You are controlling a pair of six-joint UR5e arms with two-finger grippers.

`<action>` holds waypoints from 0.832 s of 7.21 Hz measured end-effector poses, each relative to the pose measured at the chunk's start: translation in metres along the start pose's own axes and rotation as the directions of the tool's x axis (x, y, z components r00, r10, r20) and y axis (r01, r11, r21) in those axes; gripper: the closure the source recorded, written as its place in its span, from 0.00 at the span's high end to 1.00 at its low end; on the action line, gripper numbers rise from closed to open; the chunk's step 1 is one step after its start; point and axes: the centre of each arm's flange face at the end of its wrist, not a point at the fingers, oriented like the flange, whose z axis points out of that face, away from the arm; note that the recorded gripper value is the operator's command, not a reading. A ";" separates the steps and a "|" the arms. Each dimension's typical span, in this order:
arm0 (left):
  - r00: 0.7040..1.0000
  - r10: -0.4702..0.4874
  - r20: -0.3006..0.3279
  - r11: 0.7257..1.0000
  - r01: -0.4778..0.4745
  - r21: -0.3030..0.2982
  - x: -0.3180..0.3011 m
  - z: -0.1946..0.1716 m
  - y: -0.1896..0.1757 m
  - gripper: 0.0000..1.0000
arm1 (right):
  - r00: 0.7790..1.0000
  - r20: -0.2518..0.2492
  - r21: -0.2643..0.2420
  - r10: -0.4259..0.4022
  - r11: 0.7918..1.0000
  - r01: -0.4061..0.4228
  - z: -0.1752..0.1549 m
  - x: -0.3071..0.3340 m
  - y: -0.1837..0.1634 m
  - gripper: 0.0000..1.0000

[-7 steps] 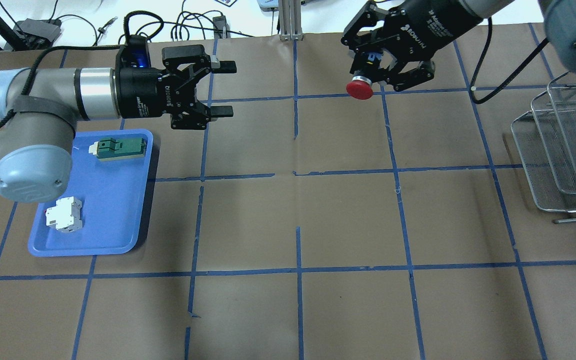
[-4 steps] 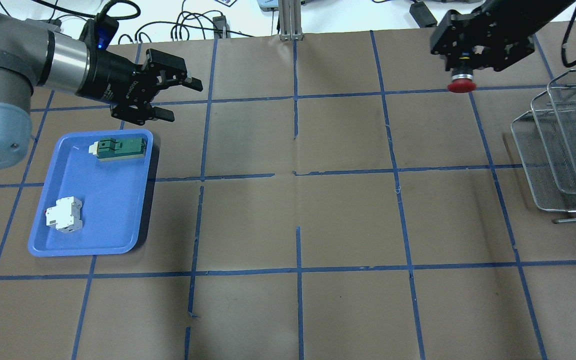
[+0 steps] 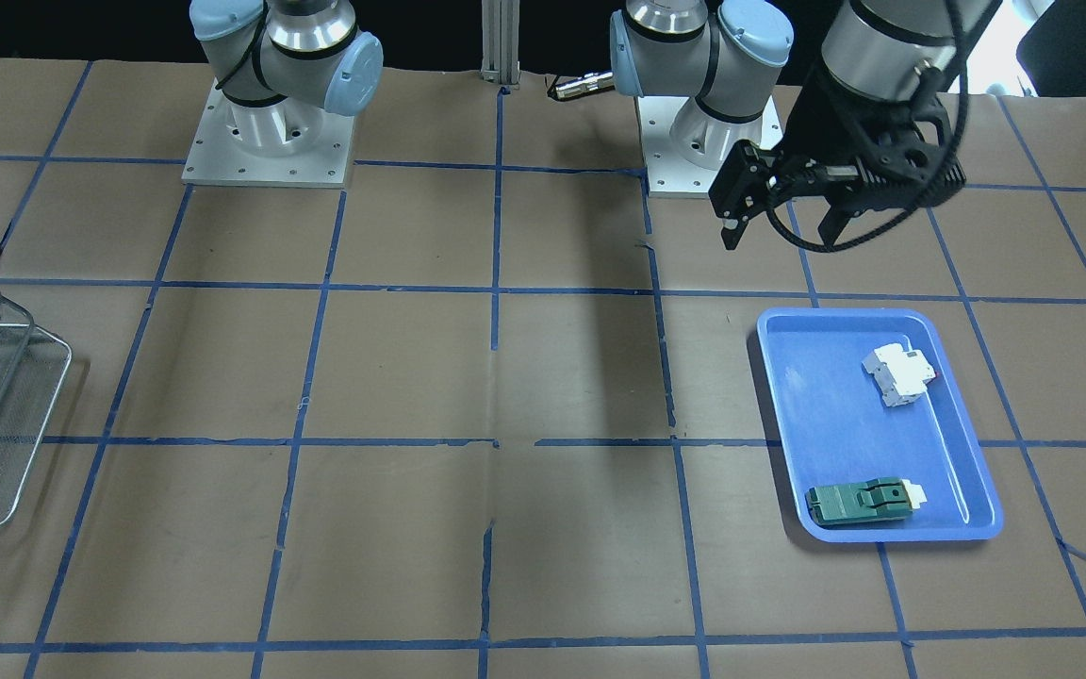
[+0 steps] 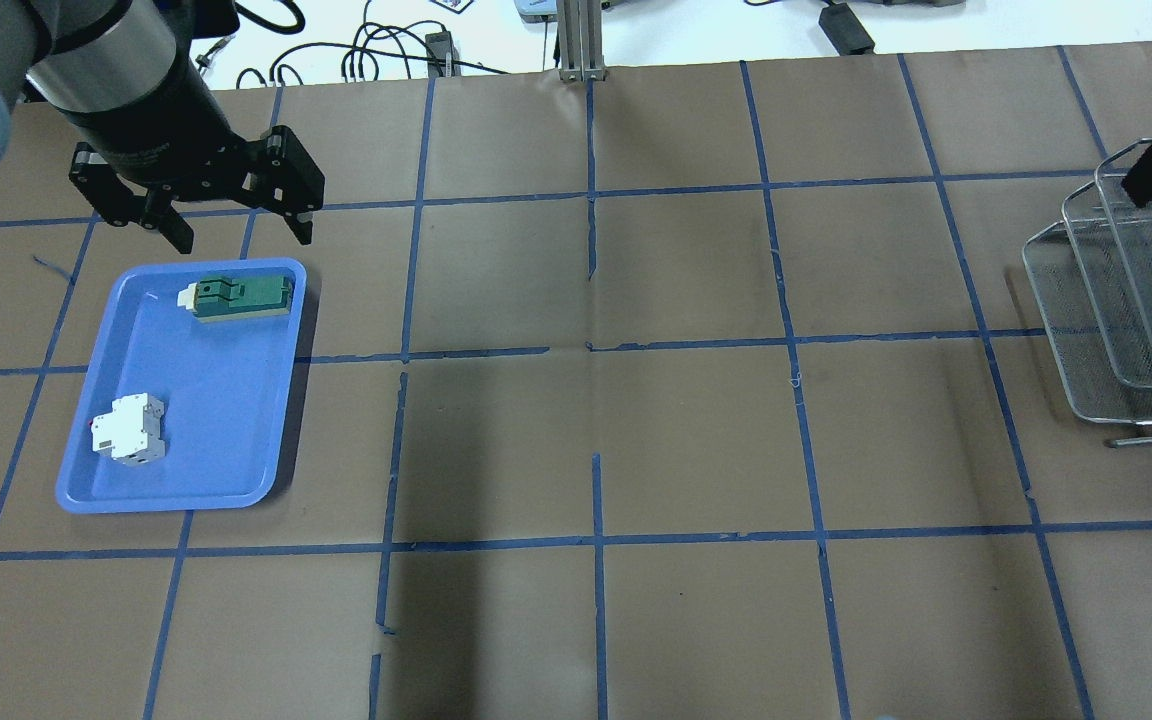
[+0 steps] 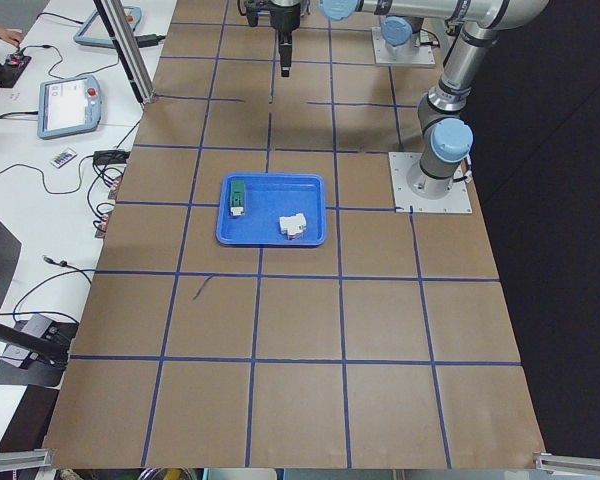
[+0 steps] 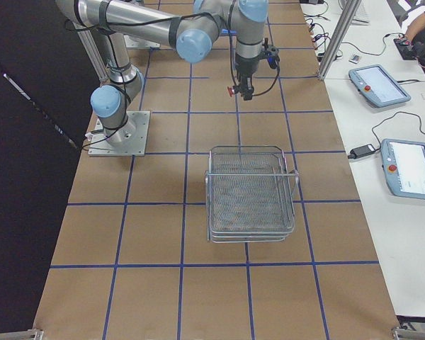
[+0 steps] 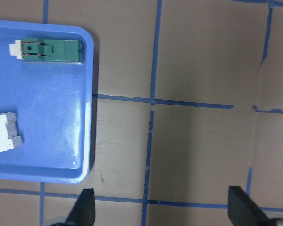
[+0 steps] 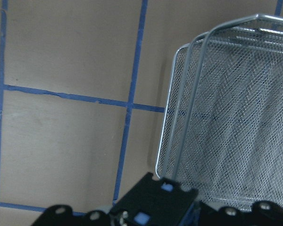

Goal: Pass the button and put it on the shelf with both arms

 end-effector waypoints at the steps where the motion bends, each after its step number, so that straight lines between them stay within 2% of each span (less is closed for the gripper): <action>1: 1.000 0.026 0.006 1.000 -0.026 -0.016 -0.001 0.005 0.003 1.00 | 1.000 0.019 -0.020 0.013 1.000 -0.012 0.032 0.033 -0.003 0.30; 2: 0.999 0.032 -0.019 0.999 -0.032 -0.023 -0.003 0.007 0.004 1.00 | 0.999 0.028 -0.028 0.023 0.999 -0.022 0.054 0.057 -0.004 0.59; 3: 0.998 0.023 -0.054 0.999 -0.024 -0.021 -0.007 0.006 0.001 1.00 | 0.999 0.028 -0.024 0.025 0.999 -0.024 0.067 0.074 -0.004 0.92; 4: 0.997 0.002 -0.073 1.000 -0.003 -0.017 -0.017 0.003 -0.002 1.00 | 0.999 0.025 -0.015 0.024 1.000 -0.023 0.075 0.084 -0.005 1.00; 6: 0.994 -0.031 -0.100 0.999 0.030 -0.014 -0.031 0.001 -0.008 1.00 | 0.999 0.023 -0.006 0.029 1.000 -0.028 0.071 0.087 -0.004 1.00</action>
